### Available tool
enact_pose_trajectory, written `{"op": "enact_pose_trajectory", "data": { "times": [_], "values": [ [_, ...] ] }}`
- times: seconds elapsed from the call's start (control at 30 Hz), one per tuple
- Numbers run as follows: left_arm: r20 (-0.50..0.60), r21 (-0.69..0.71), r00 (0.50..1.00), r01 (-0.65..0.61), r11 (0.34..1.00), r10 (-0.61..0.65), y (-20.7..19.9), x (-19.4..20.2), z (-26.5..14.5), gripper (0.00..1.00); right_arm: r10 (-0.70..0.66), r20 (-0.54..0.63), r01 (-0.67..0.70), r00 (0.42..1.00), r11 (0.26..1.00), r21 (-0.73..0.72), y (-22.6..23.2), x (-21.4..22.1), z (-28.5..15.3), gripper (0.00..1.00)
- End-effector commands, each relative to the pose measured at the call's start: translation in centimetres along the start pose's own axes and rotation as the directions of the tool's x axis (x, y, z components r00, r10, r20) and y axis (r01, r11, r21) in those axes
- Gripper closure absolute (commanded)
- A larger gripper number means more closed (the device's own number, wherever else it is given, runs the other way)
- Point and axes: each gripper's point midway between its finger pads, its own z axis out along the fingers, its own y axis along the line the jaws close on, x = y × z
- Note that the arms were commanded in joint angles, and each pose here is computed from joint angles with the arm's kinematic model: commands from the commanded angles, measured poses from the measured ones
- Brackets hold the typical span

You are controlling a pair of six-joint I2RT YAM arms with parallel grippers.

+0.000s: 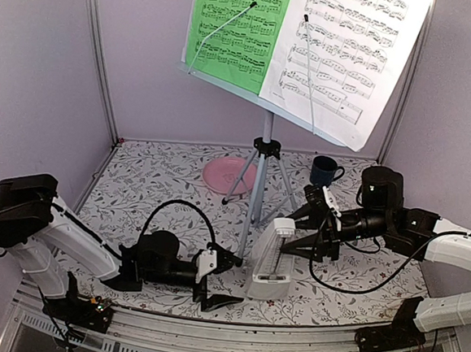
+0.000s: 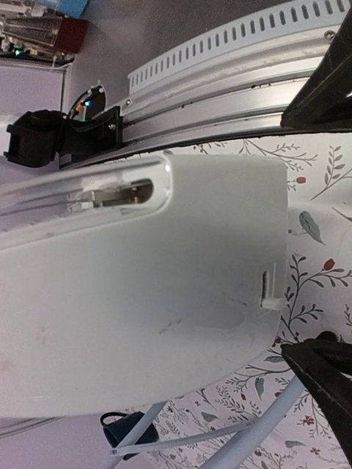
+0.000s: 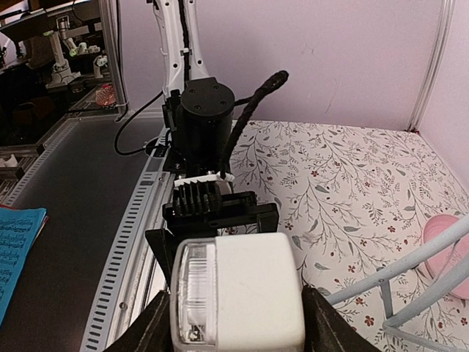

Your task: Set up the instrument practice props

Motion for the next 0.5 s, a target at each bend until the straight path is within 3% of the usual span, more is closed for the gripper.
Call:
{"op": "enact_pose_trajectory", "data": {
  "times": [0.0,0.47],
  "values": [
    [0.049,-0.023,0.998,0.033,0.999,-0.032,0.3,-1.5,0.8,0.01,-0.121,0.148,0.119,0.982,0.993,0.023,0.3,-5.5,-1.2,0.8],
    [0.045,-0.01,0.996,0.073,0.997,-0.073,0.3,-1.6,2.0,0.09,-0.111,0.152,0.102,0.982,0.993,0.063,-0.4,-5.6,-1.3,0.86]
  ]
}}
